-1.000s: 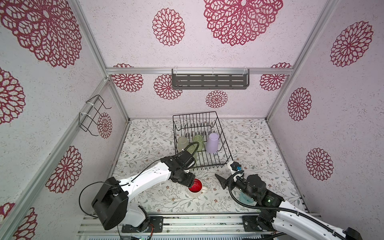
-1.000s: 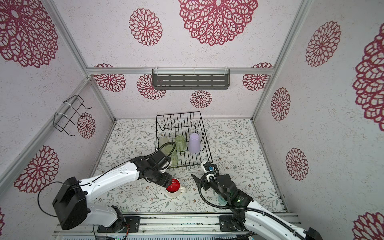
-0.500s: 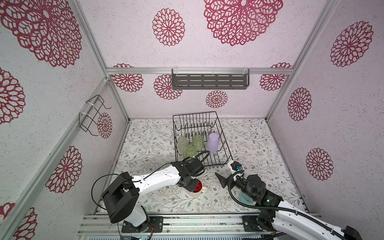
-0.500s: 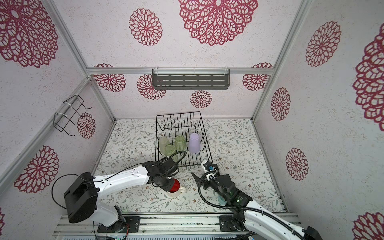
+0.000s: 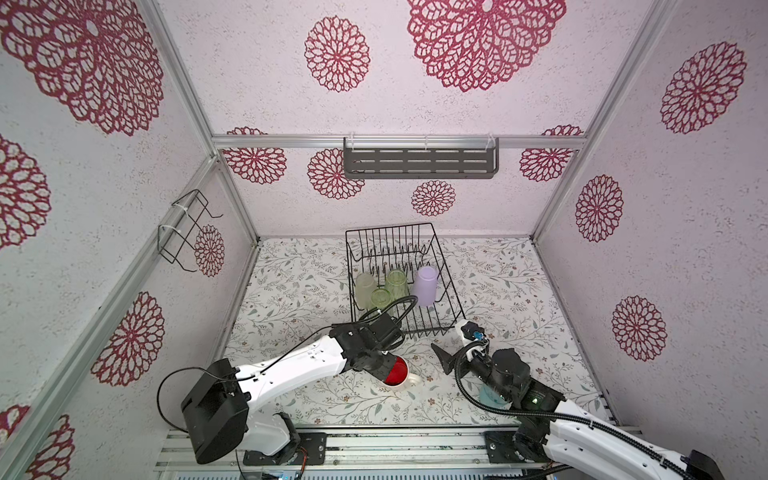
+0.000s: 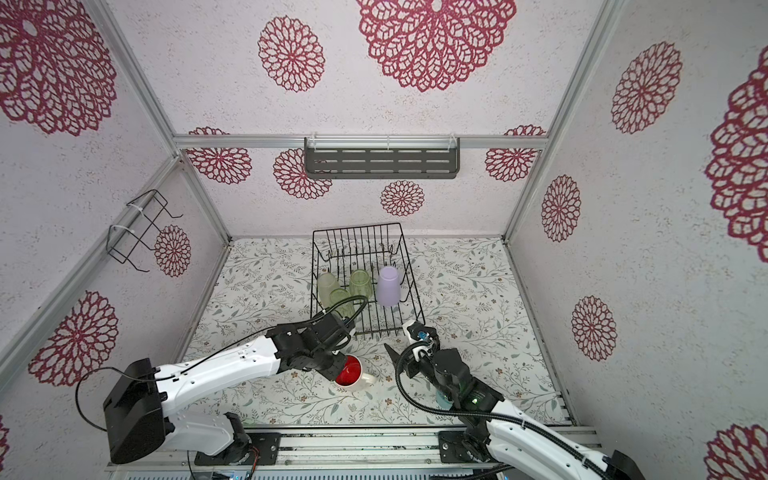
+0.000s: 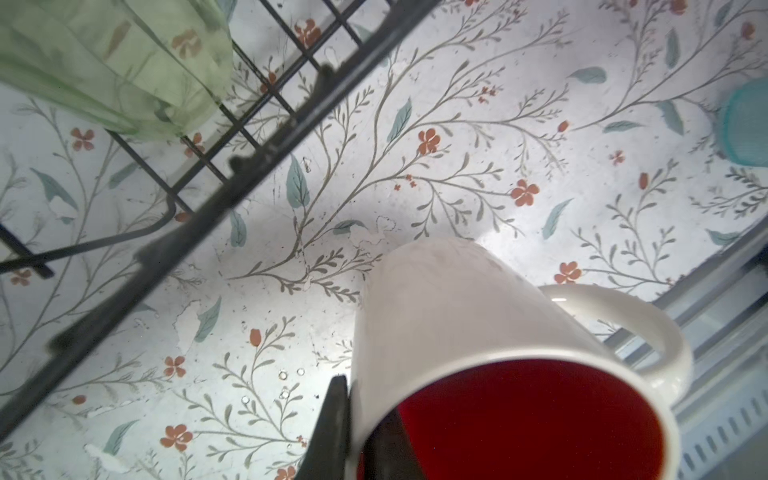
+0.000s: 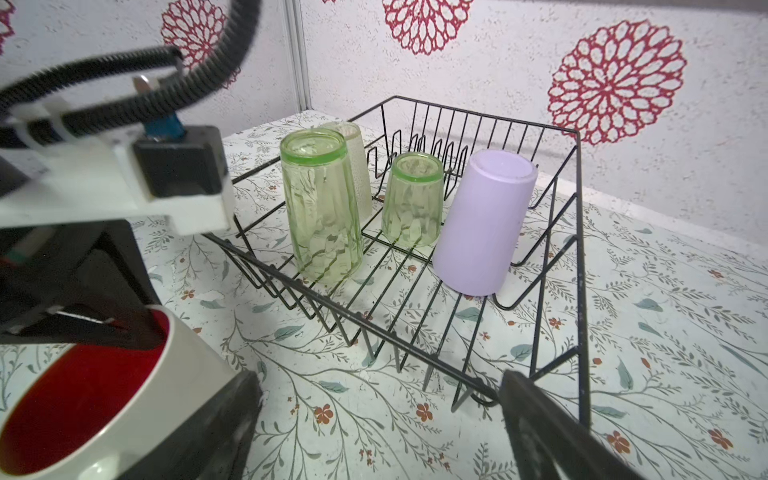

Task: Load the cups into the dish rack
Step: 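Grasp the white mug with the left gripper while the right gripper releases and withdraws, then lift the white mug over the rack with the left gripper while the right gripper approaches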

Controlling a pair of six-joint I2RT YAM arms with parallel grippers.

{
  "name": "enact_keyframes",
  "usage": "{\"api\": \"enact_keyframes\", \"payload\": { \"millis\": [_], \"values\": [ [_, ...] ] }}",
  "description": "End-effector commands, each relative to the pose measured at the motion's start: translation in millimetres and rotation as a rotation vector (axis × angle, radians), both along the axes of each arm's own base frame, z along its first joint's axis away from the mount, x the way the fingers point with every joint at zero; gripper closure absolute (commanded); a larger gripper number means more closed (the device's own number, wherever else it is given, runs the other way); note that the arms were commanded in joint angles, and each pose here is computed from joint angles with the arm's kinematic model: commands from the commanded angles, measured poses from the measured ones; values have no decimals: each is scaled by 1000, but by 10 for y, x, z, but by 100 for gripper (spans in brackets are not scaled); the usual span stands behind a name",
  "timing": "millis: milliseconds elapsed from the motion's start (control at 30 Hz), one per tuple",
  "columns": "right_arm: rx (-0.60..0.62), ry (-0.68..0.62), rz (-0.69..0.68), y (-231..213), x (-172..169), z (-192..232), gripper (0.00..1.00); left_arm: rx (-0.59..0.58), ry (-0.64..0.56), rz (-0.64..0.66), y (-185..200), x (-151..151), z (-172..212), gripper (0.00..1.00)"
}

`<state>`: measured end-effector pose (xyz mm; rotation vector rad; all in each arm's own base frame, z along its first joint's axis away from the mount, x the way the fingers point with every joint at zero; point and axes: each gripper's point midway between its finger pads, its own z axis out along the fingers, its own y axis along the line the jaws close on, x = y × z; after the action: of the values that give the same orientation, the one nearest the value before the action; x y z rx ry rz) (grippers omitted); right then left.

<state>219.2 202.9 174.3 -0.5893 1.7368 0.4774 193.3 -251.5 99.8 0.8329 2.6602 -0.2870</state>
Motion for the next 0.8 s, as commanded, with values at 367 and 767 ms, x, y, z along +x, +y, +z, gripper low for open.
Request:
{"api": "enact_keyframes", "payload": {
  "millis": [367,767],
  "values": [
    [171,278,-79,90,280,498,2,-495,-128,124,-123,664,1169,100],
    [623,756,85,360,550,1228,5,-794,-436,78,-225,973,2053,100]
  ]
}}
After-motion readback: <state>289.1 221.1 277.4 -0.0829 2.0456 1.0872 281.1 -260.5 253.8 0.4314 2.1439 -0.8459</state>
